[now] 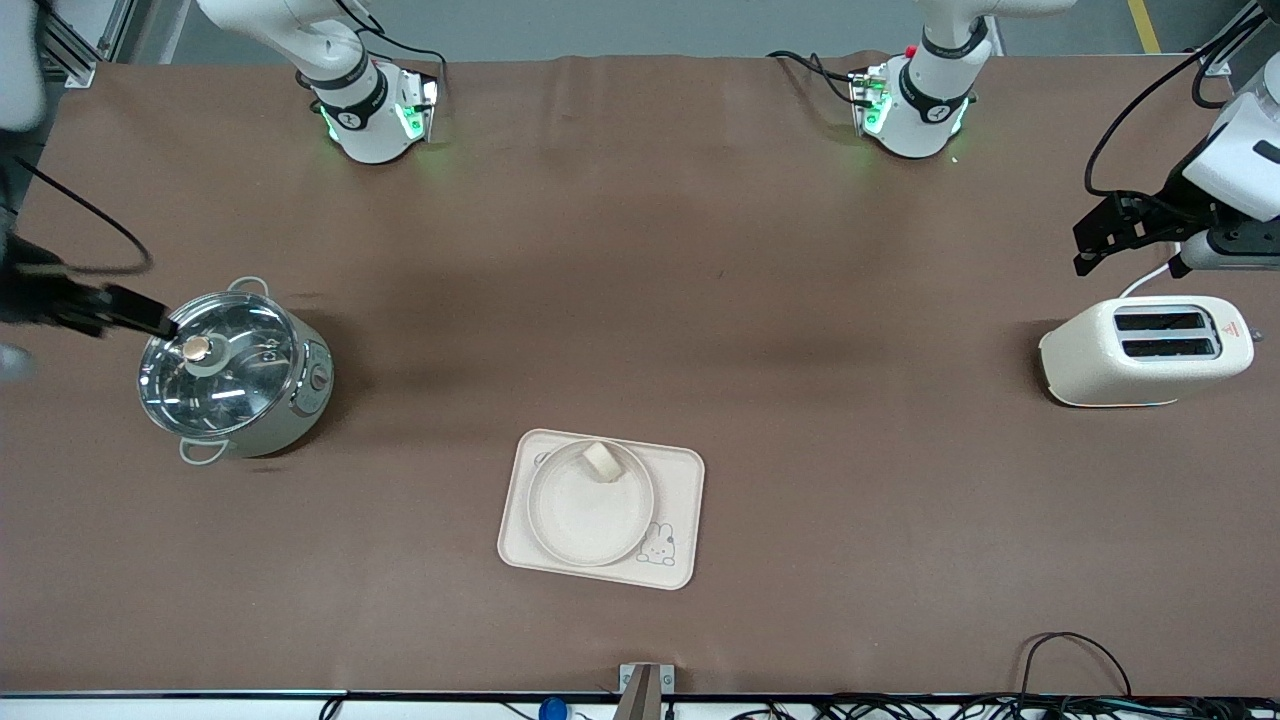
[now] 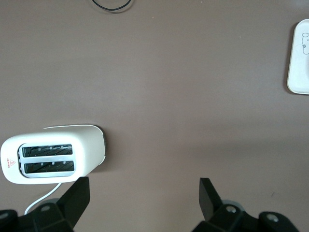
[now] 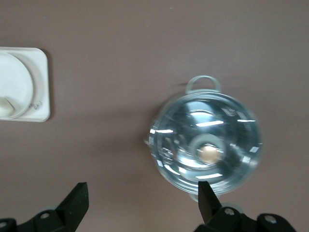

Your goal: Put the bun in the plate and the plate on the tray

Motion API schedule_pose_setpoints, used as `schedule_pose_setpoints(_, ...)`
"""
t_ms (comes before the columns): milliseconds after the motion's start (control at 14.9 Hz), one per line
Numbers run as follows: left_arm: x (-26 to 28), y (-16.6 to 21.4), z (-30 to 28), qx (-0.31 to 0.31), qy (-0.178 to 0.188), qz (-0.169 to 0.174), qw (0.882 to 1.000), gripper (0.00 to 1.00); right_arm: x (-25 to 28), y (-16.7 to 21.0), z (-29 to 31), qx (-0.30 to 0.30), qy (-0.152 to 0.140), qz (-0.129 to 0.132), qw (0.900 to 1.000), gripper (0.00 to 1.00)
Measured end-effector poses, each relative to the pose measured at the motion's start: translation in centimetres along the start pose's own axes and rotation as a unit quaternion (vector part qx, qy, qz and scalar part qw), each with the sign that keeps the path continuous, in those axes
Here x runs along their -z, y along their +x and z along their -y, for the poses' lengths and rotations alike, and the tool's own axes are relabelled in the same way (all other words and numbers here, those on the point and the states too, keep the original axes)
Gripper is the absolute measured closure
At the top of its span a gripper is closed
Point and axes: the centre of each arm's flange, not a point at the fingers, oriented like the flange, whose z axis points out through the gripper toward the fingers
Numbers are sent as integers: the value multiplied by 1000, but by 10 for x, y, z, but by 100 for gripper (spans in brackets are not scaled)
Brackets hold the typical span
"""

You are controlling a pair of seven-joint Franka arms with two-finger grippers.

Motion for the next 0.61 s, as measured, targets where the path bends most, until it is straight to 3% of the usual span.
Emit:
schedule_pose_setpoints(269,0,0,0,0,0,0,1000,0,21,-22,9,36,-37,-6,999,0)
schedule_pose_setpoints(606,0,0,0,0,0,0,1000,0,13,-20,19,49,-41,-3,998,0)
